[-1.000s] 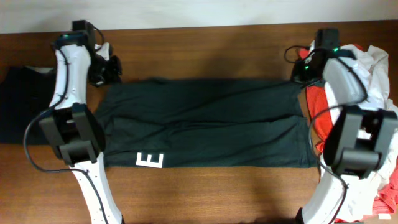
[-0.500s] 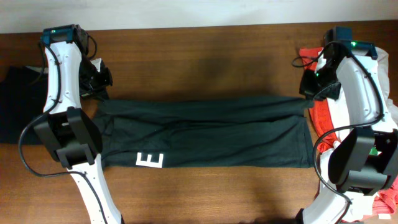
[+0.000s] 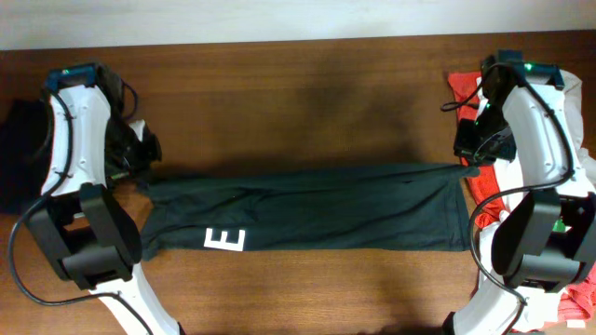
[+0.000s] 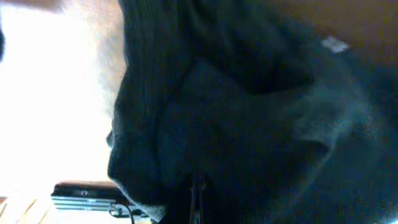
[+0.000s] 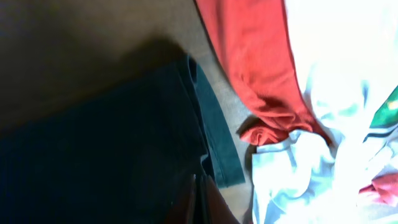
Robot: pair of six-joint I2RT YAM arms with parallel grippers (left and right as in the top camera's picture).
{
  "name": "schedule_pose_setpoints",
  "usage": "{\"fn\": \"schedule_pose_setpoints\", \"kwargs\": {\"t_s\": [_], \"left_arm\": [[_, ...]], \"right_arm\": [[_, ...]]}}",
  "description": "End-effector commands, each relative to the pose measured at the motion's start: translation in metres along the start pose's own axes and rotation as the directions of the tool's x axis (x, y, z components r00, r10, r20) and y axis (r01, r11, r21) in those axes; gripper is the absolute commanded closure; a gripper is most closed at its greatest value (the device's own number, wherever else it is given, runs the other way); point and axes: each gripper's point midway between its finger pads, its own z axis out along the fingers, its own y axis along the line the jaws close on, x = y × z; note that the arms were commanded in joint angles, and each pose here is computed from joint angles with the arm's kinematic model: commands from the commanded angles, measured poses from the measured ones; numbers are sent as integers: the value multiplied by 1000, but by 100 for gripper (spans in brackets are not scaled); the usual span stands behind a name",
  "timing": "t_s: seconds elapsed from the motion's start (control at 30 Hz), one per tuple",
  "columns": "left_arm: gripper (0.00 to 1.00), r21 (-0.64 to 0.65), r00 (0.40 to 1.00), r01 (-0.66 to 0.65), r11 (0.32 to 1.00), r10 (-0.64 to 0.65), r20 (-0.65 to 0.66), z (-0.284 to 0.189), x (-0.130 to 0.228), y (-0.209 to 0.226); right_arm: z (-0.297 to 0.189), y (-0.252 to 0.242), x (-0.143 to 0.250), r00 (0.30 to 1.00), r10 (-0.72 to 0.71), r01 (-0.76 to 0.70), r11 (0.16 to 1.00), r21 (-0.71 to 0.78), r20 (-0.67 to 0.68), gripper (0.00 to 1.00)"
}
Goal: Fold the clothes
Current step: 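Fold the far edge toward the near edge with both grippers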
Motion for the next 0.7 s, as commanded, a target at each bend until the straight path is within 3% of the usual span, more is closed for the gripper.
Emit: {"fn": "schedule_pose_setpoints", "kwargs": {"t_s": [0.0,0.33,0.4,0.43,0.6,0.67], "left_arm": [[100,-48,999,-11,999,9,-41,13,13,11],[100,-128,985,24,991,-45,-166,43,37,26],[100,-129,982,25,991,-48,-182,46,41,27],[99,-129,982,24,991,-48,-184,46,41,27],[79,-130,980,24,991,-49,-195,46,44,27],[79,-131,979,23,991,-50,-199,46,45,27]], "right_arm": [[13,-12,20,997,-10,14,998,57,-72,96],[53,-18,65,971,-21,45,995,93,-240,95],[57,-18,69,967,-22,48,994,96,-255,76],[58,-19,71,965,-22,49,994,96,-260,76],[59,-20,74,963,-23,53,993,105,-270,73],[59,-21,73,963,-23,53,993,107,-267,72]]}}
